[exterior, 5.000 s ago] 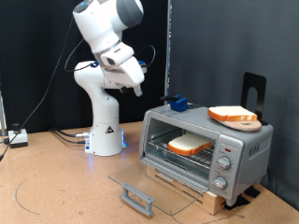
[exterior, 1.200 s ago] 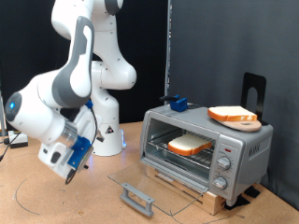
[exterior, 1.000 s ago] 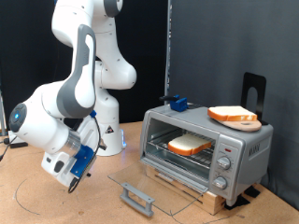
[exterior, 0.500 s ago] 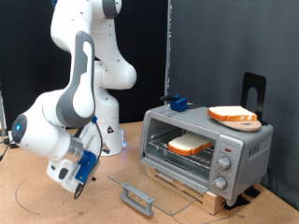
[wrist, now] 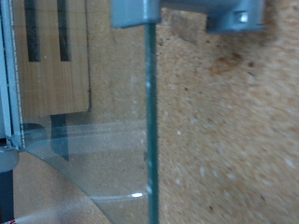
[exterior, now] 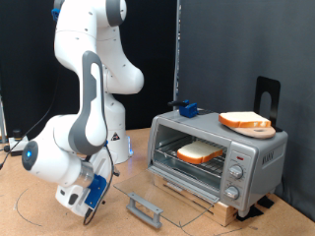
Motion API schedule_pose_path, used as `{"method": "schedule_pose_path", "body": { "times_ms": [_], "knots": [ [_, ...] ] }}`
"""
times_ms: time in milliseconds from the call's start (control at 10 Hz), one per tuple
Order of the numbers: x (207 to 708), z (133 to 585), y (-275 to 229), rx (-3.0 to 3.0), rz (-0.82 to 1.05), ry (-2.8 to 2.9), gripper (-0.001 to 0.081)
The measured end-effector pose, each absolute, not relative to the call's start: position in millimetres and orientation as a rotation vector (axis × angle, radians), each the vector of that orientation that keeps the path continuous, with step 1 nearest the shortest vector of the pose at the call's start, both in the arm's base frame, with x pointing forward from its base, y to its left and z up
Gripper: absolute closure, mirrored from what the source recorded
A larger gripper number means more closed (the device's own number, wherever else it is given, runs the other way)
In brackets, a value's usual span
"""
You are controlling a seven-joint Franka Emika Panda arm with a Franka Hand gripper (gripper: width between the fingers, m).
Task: Make a piece of toast with the oven
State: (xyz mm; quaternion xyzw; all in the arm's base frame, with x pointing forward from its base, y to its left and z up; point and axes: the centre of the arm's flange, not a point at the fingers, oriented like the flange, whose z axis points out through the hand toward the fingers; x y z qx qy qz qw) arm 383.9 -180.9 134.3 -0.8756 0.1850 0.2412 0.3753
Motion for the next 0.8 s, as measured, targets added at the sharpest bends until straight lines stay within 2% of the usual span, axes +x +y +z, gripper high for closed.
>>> {"method": "schedule_pose_path", "body": {
  "times_ms": [500,800],
  "knots": [
    [367.8,123.0,-116.9,-2.120,0.680,0.345,-0.0001],
    [359.3,152.5,-123.0,-2.017,0.628,0.250,-0.0001]
  ]
}}
